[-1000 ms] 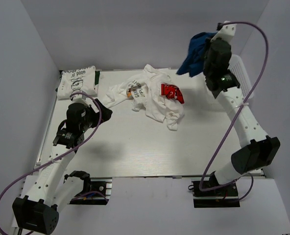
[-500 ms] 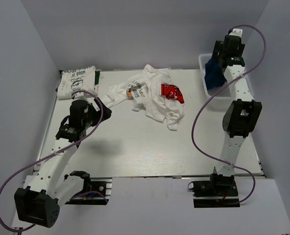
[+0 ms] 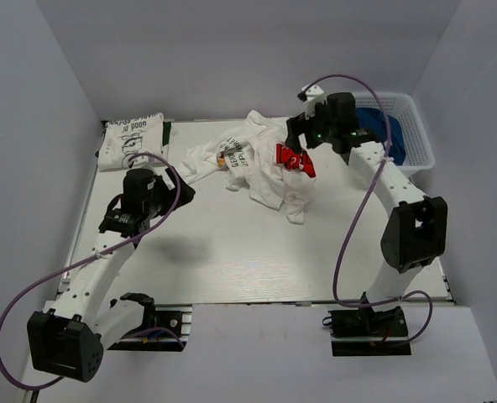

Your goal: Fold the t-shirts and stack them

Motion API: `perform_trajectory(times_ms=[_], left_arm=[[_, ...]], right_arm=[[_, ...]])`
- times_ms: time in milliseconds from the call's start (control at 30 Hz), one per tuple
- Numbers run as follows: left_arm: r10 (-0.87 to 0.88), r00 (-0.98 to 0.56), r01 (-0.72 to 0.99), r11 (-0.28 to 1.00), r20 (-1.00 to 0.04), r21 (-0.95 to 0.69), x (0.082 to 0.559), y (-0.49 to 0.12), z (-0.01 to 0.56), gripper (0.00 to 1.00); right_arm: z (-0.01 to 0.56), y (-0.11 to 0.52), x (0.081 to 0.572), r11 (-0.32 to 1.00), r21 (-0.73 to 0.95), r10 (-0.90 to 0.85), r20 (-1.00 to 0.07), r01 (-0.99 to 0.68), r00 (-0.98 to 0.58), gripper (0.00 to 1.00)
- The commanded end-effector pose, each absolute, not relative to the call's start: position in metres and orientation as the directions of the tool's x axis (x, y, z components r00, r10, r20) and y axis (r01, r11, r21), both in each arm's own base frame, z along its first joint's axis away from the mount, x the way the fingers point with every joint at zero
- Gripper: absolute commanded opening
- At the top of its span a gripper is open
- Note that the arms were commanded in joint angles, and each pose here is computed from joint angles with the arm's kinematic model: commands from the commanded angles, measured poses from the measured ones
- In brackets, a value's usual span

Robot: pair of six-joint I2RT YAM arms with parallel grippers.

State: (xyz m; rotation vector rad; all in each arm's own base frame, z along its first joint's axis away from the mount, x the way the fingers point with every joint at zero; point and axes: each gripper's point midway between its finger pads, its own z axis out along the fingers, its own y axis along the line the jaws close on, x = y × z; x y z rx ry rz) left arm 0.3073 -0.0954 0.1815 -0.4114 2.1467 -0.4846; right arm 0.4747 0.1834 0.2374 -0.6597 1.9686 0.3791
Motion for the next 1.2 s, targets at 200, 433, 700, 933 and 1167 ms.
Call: perform_trajectory(times_ms=[200, 433, 700, 933, 1167], left_arm=[[-0.431, -0.549, -0.002, 0.857, -0.716, -0.515, 0.306, -0.109, 0.202, 1.0], [-0.431, -0.55, -0.003, 0.857, -0.715, -0.515, 0.307, -0.109, 0.205, 1.0], [-0.443, -0.538, -0.041, 0.863, -0.717, -0.503, 0.309, -0.103, 0.203, 1.0], [-0.439, -0.556, -0.056, 0.867, -0.706, -0.495, 0.309, -0.103, 0.193, 1.0], [-0.437, -0.567, -0.073, 0.871, -0.698, -0.486, 0.314, -0.102, 0.187, 1.0]], right_arm=[[0.098, 0.231, 0.472, 0.754, -0.064, -0.522, -0.662, -0.654, -0.538, 0.9], [0.13, 0.255, 0.483, 0.777, -0.08, -0.496, -0.69, -0.625, -0.528, 0.0], [0.342, 0.228, 0.462, 0.875, -0.093, -0.218, -0.952, -0.475, -0.216, 0.0], [0.449, 0.125, 0.467, 0.996, -0.041, -0.039, -0.999, -0.085, 0.017, 0.0], [0.536, -0.001, 0.493, 0.94, 0.016, -0.058, -0.977, 0.341, 0.206, 0.0]])
